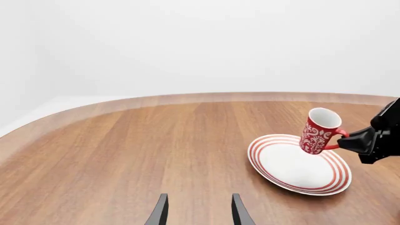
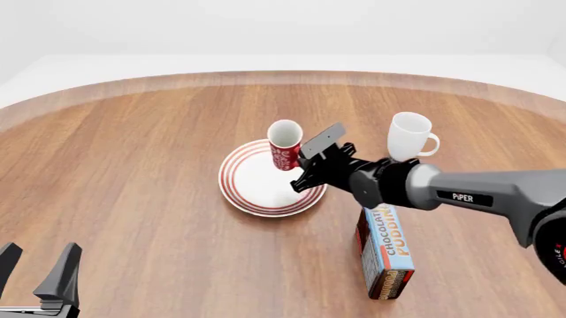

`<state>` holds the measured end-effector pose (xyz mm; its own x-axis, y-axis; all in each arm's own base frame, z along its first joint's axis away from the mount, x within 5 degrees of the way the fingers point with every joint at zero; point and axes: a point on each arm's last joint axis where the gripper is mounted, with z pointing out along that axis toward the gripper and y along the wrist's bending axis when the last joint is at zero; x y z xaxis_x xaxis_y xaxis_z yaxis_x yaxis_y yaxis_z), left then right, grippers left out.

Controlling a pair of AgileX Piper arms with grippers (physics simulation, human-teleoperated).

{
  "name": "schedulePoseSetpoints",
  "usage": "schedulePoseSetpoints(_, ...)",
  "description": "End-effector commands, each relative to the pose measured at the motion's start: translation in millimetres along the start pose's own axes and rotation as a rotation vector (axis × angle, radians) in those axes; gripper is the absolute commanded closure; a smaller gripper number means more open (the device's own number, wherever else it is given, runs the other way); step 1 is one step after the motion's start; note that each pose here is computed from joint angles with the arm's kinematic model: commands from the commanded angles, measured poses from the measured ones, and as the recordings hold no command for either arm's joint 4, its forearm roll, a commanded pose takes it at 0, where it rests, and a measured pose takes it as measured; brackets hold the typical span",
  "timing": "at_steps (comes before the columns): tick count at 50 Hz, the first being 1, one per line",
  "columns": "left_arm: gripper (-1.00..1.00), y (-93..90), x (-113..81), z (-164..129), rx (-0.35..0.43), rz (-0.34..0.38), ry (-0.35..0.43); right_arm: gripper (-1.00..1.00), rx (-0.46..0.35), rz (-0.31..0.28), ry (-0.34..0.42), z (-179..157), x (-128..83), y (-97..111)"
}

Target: Pick up the red mug and put it on the plate

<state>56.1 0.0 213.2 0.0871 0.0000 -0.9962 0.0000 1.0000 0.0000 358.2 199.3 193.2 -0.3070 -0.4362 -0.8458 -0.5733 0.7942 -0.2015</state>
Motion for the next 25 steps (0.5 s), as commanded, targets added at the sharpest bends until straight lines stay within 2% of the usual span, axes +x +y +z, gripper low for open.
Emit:
schedulePoseSetpoints(1, -1.00, 0.0, 0.0, 0, 0.000, 0.000, 0.000, 1.00, 0.001, 0.019, -0.002, 16, 3, 1)
schedulePoseSetpoints(25, -1.00, 0.0, 0.0, 0, 0.000, 0.000, 0.000, 1.00, -0.028, 0.033, 0.007, 34, 9, 16)
